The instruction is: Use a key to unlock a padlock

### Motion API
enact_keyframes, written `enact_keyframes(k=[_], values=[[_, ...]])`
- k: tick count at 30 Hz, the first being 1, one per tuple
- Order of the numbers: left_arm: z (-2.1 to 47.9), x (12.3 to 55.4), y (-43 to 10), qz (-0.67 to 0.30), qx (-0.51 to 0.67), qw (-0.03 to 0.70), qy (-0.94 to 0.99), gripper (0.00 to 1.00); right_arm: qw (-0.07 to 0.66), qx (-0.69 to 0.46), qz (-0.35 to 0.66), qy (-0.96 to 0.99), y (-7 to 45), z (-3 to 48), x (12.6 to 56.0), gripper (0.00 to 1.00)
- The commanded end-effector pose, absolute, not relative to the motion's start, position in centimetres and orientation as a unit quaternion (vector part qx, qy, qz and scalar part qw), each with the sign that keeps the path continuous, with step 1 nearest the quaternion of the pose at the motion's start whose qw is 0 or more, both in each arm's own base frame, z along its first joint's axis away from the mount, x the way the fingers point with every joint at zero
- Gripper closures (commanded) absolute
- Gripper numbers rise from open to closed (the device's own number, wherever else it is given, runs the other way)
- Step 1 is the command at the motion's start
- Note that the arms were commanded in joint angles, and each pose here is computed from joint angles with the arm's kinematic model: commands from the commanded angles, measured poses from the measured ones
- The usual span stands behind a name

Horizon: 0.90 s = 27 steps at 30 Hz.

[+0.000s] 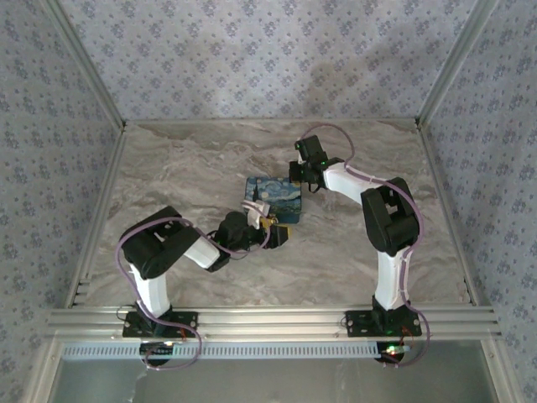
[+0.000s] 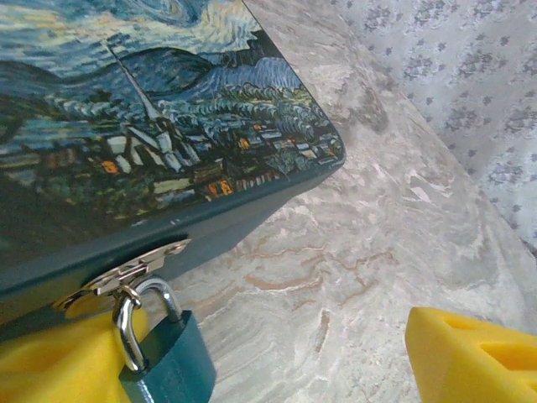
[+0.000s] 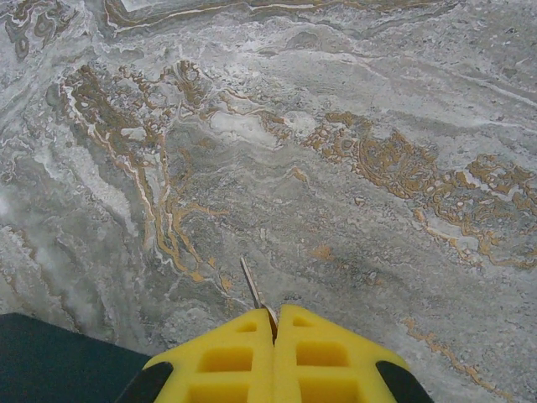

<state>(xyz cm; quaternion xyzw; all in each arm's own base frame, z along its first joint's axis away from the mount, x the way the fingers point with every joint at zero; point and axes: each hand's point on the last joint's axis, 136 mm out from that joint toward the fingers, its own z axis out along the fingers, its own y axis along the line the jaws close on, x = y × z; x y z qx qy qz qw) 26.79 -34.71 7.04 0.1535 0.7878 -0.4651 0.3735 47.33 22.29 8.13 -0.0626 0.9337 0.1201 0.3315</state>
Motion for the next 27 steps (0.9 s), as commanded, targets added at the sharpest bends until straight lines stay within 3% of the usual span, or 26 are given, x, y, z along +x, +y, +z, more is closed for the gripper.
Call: enact_keyframes(k=[1, 3, 9, 20, 27], values=[[10.0, 26.9, -36.2, -0.514, 0.165, 0.386, 0.748, 0.22, 0.301, -0.074, 0.12, 0.943, 22.6, 6.6, 45.7, 1.0], [9.7, 27.1, -36.2, -0.512, 0.16, 0.384, 0.752, 0.22, 0.301, -0.075, 0.12, 0.943, 22.6, 6.7, 45.7, 1.0], [8.5, 27.7, -36.1, -0.503, 0.145, 0.36, 0.773, 0.35, 0.303, -0.077, 0.12, 0.942, 22.6, 6.9, 45.5, 1.0], [6.1, 29.2, -34.6, -0.452, 0.101, 0.357, 0.811, 0.25, 0.305, -0.077, 0.121, 0.941, 22.5, 7.0, 45.0, 1.0], [6.0, 29.3, -34.7, -0.456, 0.101, 0.356, 0.809, 0.31, 0.305, -0.076, 0.12, 0.942, 22.4, 6.9, 44.9, 1.0]])
